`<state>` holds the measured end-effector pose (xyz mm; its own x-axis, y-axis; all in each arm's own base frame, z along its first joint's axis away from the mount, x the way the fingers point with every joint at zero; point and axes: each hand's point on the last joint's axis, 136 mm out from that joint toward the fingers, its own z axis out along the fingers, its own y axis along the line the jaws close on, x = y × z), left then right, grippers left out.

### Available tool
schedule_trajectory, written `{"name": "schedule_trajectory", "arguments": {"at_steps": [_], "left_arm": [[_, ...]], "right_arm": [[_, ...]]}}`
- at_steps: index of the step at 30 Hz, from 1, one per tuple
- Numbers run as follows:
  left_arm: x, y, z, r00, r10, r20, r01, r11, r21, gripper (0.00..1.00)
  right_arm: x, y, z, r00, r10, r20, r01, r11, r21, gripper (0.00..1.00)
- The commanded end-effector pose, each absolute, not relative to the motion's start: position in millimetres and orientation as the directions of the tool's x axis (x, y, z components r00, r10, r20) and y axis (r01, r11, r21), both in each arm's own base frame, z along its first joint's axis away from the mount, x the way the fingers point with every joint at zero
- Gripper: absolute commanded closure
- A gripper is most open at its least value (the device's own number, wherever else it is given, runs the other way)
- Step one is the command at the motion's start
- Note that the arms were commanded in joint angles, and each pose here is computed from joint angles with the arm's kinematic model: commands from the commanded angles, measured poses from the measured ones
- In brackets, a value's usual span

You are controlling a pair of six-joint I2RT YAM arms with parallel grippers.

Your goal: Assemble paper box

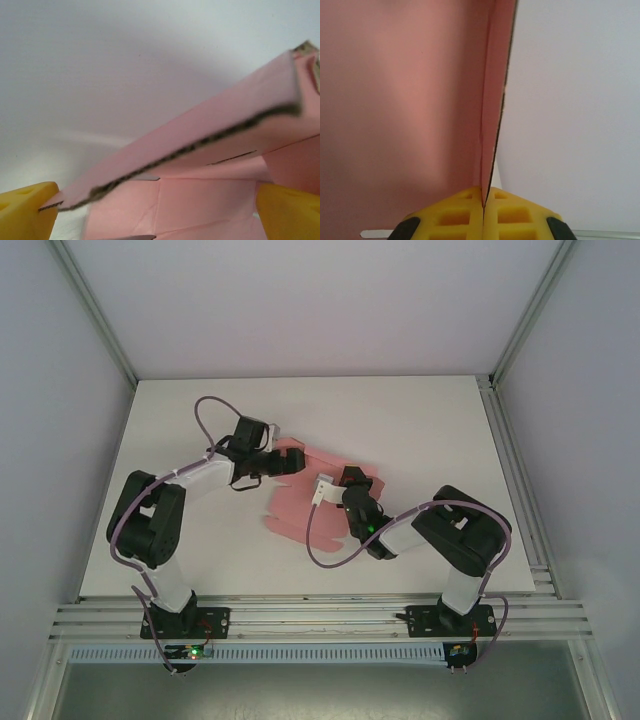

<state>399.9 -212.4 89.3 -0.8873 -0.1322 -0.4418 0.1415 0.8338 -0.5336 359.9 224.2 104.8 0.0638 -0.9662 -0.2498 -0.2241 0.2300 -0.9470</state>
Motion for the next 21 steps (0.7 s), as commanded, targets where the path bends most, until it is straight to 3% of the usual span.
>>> {"name": "schedule_trajectory", "arguments": {"at_steps": [1,12,21], "left_arm": [[398,-235,105,-0.863,-0.063,-0.501,0.206,0.862,-0.462,0.0],[385,-202,105,-0.865,-0.057,-0.498,0.115,0.945,-0.307,0.0],[334,-152,149,-0.788,-0.134,-0.601,0.098,0.936,-0.338,0.0]], "right_arm": [[351,243,96,0.136,-0.956,-0.261,-0.285,0.215,-0.934,0.95],[357,226,114,0.074,-0.947,-0.311,-0.237,0.286,-0.928,0.95],[366,203,162,0.017,-0.888,-0.46,-0.207,0.447,-0.87,0.95]]}}
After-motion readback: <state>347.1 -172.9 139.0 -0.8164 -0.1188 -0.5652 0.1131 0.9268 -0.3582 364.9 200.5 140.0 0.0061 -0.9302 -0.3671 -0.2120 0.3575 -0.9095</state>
